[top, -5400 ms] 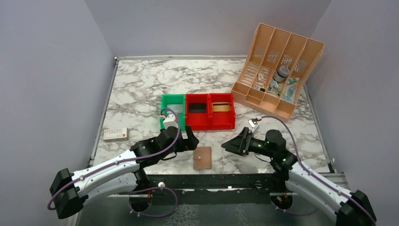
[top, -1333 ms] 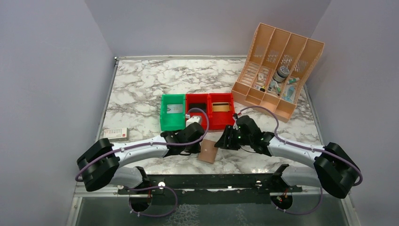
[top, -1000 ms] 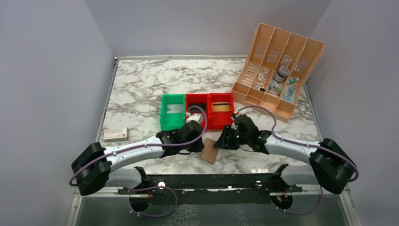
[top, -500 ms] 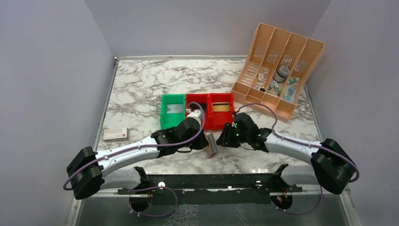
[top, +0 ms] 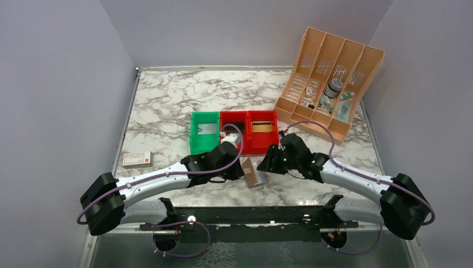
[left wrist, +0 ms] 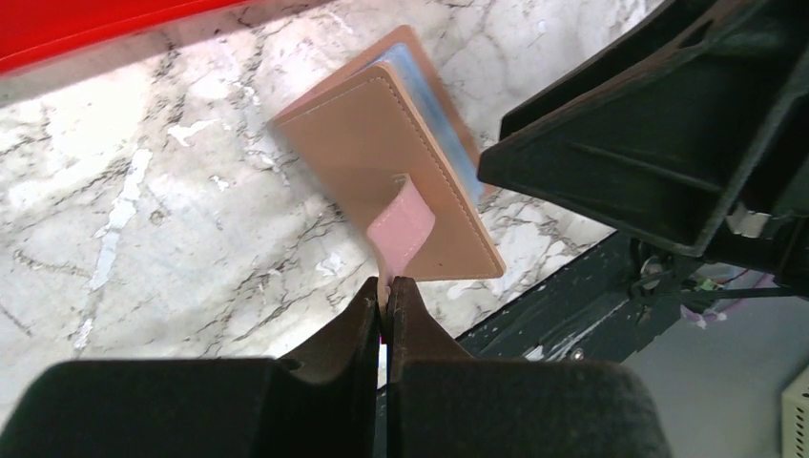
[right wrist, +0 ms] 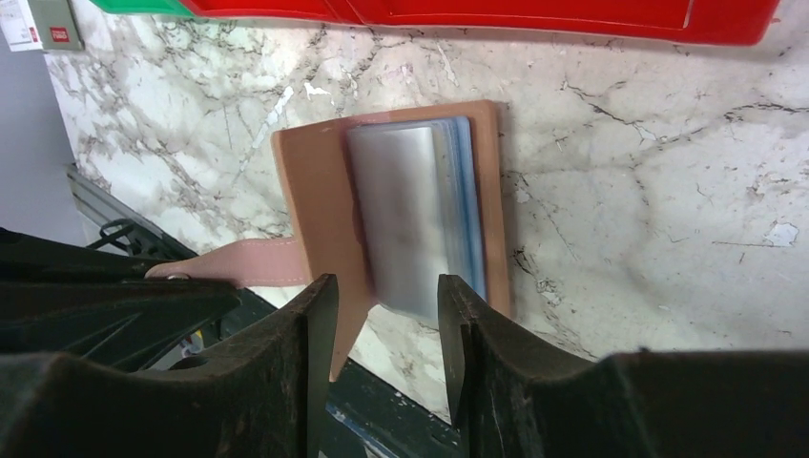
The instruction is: Take the credit cards out of the card holder
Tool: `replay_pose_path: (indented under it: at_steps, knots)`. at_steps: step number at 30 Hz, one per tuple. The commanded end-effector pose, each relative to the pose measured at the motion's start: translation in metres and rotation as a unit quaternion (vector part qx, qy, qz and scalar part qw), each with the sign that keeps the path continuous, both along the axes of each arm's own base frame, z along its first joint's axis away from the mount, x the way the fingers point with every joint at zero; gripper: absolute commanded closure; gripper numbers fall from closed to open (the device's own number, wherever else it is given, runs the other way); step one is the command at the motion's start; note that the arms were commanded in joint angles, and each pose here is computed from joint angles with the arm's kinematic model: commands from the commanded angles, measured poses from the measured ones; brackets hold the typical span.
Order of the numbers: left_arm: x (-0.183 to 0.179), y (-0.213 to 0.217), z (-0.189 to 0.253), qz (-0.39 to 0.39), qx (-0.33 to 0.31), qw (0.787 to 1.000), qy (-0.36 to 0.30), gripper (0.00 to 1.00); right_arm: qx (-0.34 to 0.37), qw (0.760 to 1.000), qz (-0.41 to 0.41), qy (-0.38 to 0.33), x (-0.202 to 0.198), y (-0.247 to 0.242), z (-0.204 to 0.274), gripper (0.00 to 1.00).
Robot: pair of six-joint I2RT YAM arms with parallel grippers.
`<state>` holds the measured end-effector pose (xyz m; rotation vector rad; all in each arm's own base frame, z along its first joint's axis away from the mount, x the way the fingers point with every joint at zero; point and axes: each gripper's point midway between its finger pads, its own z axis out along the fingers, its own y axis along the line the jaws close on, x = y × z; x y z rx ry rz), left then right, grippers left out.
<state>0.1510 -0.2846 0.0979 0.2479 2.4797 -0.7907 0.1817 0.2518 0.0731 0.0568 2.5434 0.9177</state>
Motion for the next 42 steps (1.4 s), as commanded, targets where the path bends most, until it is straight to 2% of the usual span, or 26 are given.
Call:
replay_pose_path:
  at_steps: [1,6,13,17,20,32,42]
  knots:
    - [-0.001,0.018,-0.011,0.016,0.038,0.999,0.001,1.0,-0.002,1.0,-0.004,-0.016,0.005,-0.002,0.01,0.56]
    - [-0.003,0.032,-0.019,0.029,0.057,0.998,0.0,1.0,0.002,1.0,-0.005,-0.023,0.004,-0.004,0.009,0.56]
    - [-0.007,0.063,-0.04,0.057,0.112,0.992,0.009,1.0,0.033,0.998,0.058,-0.007,-0.005,0.017,0.005,0.58]
    - [-0.008,0.072,-0.049,0.063,0.131,0.989,0.009,1.0,0.008,0.999,0.05,0.013,-0.004,0.014,-0.011,0.59]
    - [-0.01,0.074,-0.055,0.062,0.143,0.988,0.014,1.0,0.0,0.998,0.057,0.019,-0.004,0.015,-0.019,0.59]
    - [-0.008,0.074,-0.061,0.054,0.162,0.985,0.015,1.0,0.032,0.995,0.096,0.027,-0.01,0.03,-0.016,0.75]
    - [-0.006,0.071,-0.063,0.044,0.174,0.984,0.015,1.0,0.072,0.989,0.13,0.007,-0.013,0.042,0.009,0.72]
